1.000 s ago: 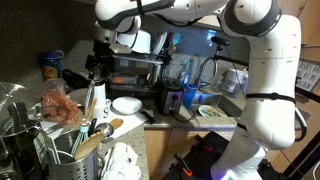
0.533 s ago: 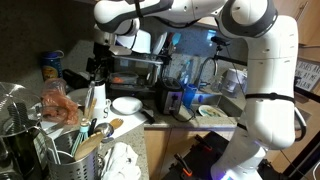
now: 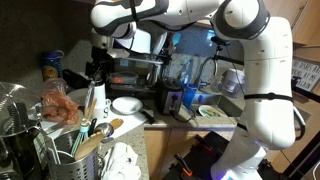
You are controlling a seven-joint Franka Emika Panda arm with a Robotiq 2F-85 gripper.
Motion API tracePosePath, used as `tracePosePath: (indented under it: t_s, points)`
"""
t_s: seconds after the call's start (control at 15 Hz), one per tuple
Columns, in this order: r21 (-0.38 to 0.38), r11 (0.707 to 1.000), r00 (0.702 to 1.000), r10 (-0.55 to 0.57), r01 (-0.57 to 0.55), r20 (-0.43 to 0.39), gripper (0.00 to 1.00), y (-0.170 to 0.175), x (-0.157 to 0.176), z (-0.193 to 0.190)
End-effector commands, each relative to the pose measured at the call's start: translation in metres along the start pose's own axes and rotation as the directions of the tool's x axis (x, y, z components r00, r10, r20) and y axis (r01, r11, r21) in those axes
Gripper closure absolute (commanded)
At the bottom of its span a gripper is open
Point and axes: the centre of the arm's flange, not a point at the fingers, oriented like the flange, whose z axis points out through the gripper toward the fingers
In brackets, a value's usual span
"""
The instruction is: Remove the white bottle from the cup and put it on the countertop
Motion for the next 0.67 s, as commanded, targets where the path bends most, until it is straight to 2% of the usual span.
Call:
tracePosePath:
  t_s: [0.0, 0.2, 0.6]
  points:
    - [-0.021, 0.999, 0.999, -0.039, 0.04, 0.03, 0.32, -0.0011, 0.0105, -0.0046]
    - [-0.04, 0.998, 0.998, -0.05, 0.051, 0.038, 0.55, -0.0024, 0.0128, -0.0078]
    - [-0.058, 0.997, 0.997, -0.053, 0.057, 0.062, 0.56, -0.0003, 0.0127, -0.0119]
